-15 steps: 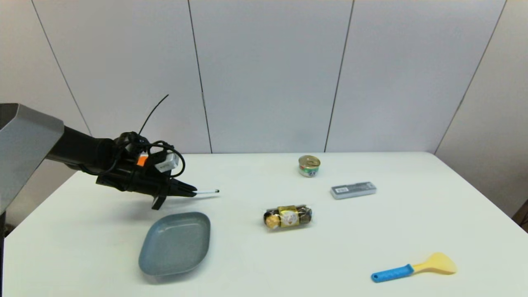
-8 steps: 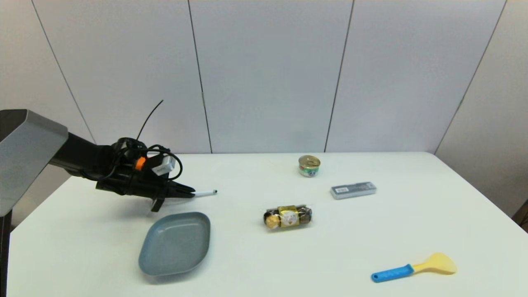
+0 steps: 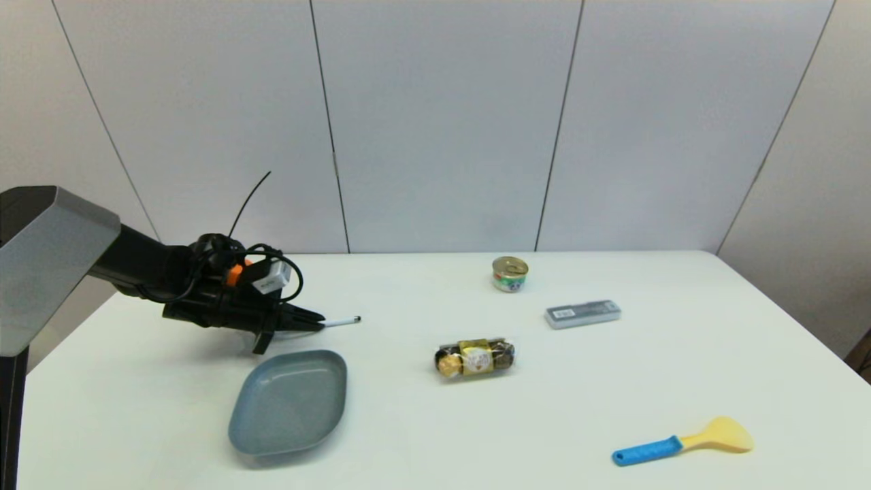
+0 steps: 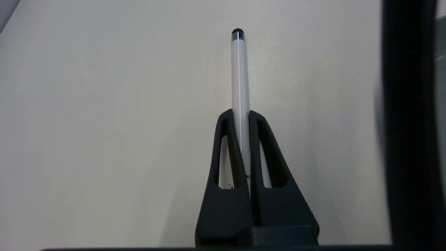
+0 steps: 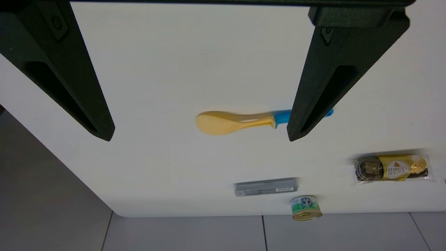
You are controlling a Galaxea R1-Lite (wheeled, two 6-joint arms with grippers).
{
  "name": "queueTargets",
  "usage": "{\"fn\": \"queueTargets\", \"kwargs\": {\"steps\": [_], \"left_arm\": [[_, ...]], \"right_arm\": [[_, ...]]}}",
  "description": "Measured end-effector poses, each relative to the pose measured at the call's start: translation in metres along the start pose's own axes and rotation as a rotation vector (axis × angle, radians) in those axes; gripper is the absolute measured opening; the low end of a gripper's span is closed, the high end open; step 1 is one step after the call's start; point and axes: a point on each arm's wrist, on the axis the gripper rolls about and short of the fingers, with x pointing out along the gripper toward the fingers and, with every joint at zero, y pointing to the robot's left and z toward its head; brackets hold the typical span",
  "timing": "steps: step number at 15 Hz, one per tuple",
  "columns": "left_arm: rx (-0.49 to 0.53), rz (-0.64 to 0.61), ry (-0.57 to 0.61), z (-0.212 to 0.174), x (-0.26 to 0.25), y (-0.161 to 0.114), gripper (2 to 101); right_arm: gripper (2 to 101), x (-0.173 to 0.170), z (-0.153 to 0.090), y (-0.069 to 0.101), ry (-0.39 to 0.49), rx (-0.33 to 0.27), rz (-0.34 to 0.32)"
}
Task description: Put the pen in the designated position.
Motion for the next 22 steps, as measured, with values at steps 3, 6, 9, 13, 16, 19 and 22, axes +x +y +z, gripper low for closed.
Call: {"fn": "queueTargets", "kwargs": {"steps": [3,6,9,13,16,19,22], "left_arm": [[-0.007,-0.004,0.001,-0.002,0.001,-0.001,4.5],[-0.01,-0.006,0.004,-0.003,0.001,-0.001,25.3],[-0.014,0.003,0.013,0.002,-0.002,0.0,43.5],[-0.011,0.029,0.021,0.019,-0.013,0.0,64.4],[0.019,0.064,0.014,0.045,-0.03,-0.003,75.5],[0.041,0.111,0.004,0.079,-0.052,-0.01,82.3],[0.038,0.158,0.012,0.119,-0.081,-0.03,87.1]], "right_arm": [[98.0,0.0,0.0,0.0,0.0,0.0,0.0],[98.0,0.0,0.0,0.0,0.0,0.0,0.0],[98.0,0.0,0.0,0.0,0.0,0.0,0.0],[98.0,0.0,0.0,0.0,0.0,0.0,0.0],[98.0,0.0,0.0,0.0,0.0,0.0,0.0],[98.0,0.0,0.0,0.0,0.0,0.0,0.0],[98.0,0.0,0.0,0.0,0.0,0.0,0.0]]}}
